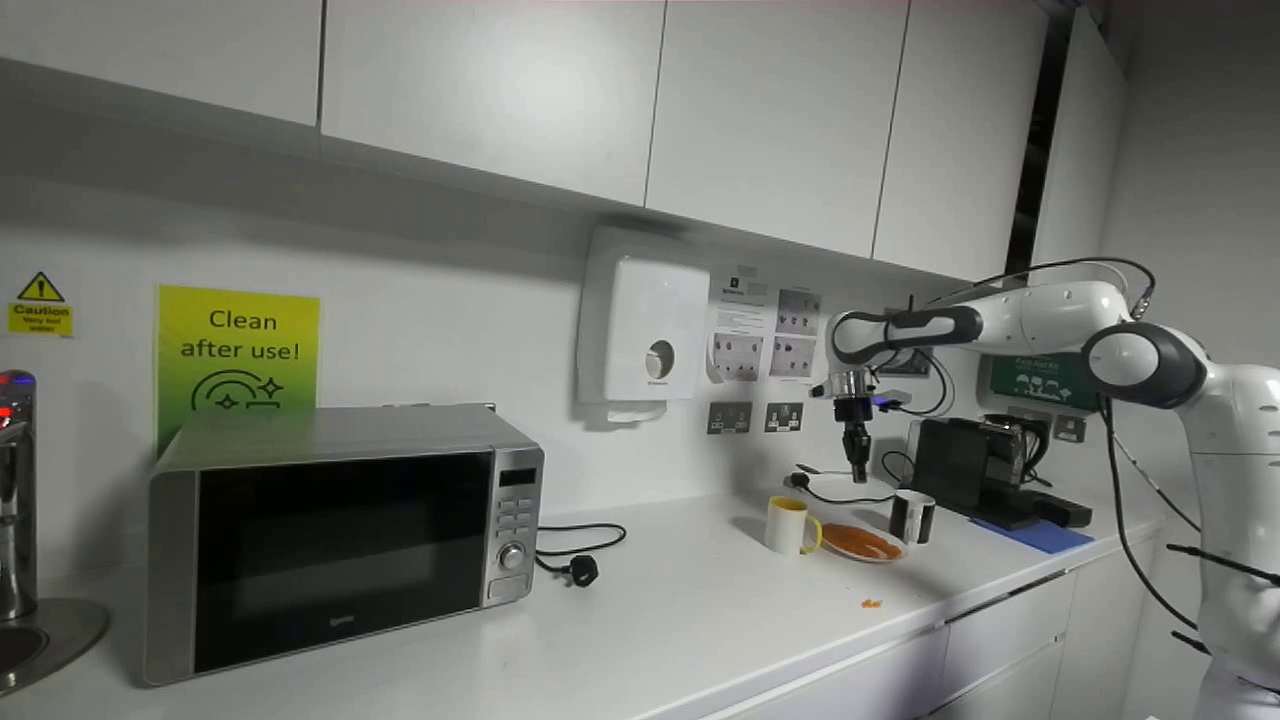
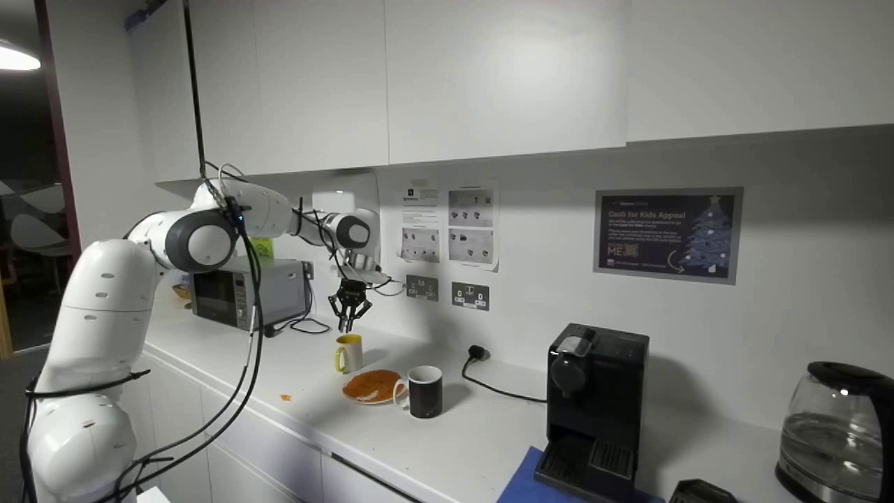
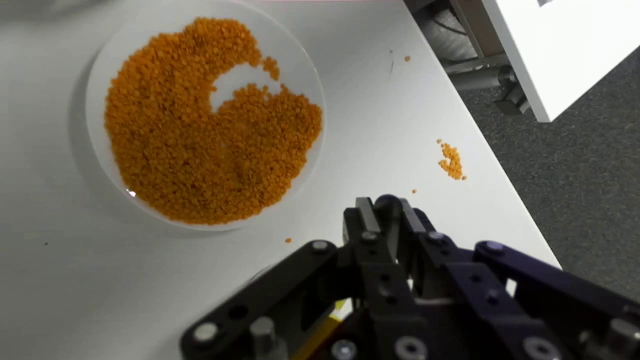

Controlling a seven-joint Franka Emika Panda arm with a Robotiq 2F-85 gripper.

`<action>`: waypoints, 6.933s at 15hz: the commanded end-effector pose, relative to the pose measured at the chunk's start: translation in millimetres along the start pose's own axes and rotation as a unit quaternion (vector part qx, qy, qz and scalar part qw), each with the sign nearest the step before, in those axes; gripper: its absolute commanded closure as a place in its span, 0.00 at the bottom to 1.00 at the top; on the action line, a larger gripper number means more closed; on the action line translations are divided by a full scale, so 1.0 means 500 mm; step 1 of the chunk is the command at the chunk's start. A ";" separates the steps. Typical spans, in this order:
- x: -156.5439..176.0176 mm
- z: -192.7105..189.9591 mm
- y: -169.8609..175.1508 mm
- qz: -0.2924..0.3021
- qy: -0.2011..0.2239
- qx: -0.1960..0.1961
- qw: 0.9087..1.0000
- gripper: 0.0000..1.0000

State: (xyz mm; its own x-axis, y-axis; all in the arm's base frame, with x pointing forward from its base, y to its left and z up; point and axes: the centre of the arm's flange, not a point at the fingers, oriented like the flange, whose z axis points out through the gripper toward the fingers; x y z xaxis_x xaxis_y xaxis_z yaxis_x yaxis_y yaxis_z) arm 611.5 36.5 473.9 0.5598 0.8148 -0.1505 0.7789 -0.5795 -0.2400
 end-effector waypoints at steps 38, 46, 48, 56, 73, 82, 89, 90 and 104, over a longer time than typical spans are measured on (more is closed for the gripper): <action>-0.163 0.300 0.069 0.179 0.030 0.147 0.972 0.97; -0.156 0.315 0.097 0.151 0.038 0.157 0.975 0.97; -0.155 0.323 0.102 0.150 0.037 0.161 0.975 0.97; -0.168 0.346 0.132 0.164 0.038 0.177 0.970 0.97; -0.190 0.315 0.141 0.241 -0.034 0.114 0.963 0.97; -0.184 0.293 0.132 0.285 -0.087 0.070 0.952 0.97; -0.175 0.267 0.131 0.306 -0.132 0.027 0.942 0.97; -0.172 0.261 0.130 0.308 -0.140 0.015 0.941 0.97; -0.124 0.213 0.076 0.376 -0.180 -0.091 0.904 0.97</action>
State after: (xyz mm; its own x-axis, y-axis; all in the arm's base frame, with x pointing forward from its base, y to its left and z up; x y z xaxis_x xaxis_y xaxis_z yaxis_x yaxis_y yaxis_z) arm 587.4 -41.6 352.0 0.8429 0.1724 -0.5097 0.2771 -0.9511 0.1364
